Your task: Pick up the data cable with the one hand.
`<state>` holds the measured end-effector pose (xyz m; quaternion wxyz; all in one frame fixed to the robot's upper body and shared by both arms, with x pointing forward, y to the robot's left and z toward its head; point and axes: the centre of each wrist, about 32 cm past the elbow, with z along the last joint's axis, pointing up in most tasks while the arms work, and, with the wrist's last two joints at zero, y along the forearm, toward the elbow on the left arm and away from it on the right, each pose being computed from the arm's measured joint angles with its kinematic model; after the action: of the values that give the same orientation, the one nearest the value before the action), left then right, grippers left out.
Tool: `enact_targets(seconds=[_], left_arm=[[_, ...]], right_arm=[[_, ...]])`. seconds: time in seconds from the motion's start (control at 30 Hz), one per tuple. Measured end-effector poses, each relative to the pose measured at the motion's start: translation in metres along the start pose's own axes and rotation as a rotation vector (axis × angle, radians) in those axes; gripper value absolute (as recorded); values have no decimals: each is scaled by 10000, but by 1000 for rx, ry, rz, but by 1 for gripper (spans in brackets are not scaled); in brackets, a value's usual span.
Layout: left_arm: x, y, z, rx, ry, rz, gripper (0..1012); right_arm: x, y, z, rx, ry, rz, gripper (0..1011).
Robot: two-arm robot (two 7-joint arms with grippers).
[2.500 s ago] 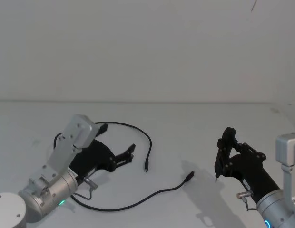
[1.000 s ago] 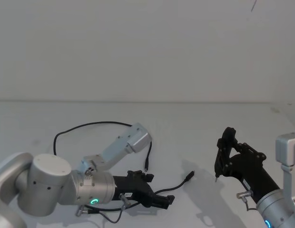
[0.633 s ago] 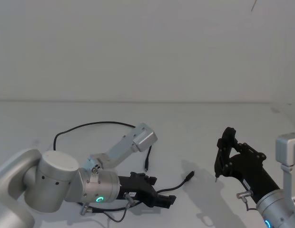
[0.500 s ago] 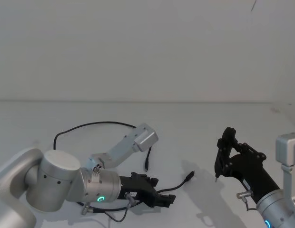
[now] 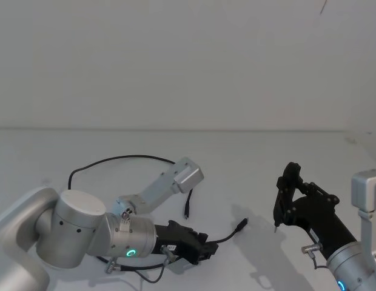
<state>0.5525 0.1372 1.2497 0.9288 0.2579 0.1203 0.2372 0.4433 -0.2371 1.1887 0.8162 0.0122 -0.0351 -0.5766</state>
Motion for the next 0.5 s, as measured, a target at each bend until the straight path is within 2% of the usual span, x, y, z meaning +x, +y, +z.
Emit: enact_targets(seconds=[0.1,0.2,0.3,0.5], left_arm=[[-1,-5,3,2,2,0,289],[0,-6,6,3,2,0,154],[0,-9,8,3,3,0,81],[-2,-11,7,5,2,0,44]], right_arm=[[0,0,0,0,0,0,279],[0,0,0,0,0,0,279],[0,0,0,0,0,0,279],[2,1,1,1,0,-1,279]])
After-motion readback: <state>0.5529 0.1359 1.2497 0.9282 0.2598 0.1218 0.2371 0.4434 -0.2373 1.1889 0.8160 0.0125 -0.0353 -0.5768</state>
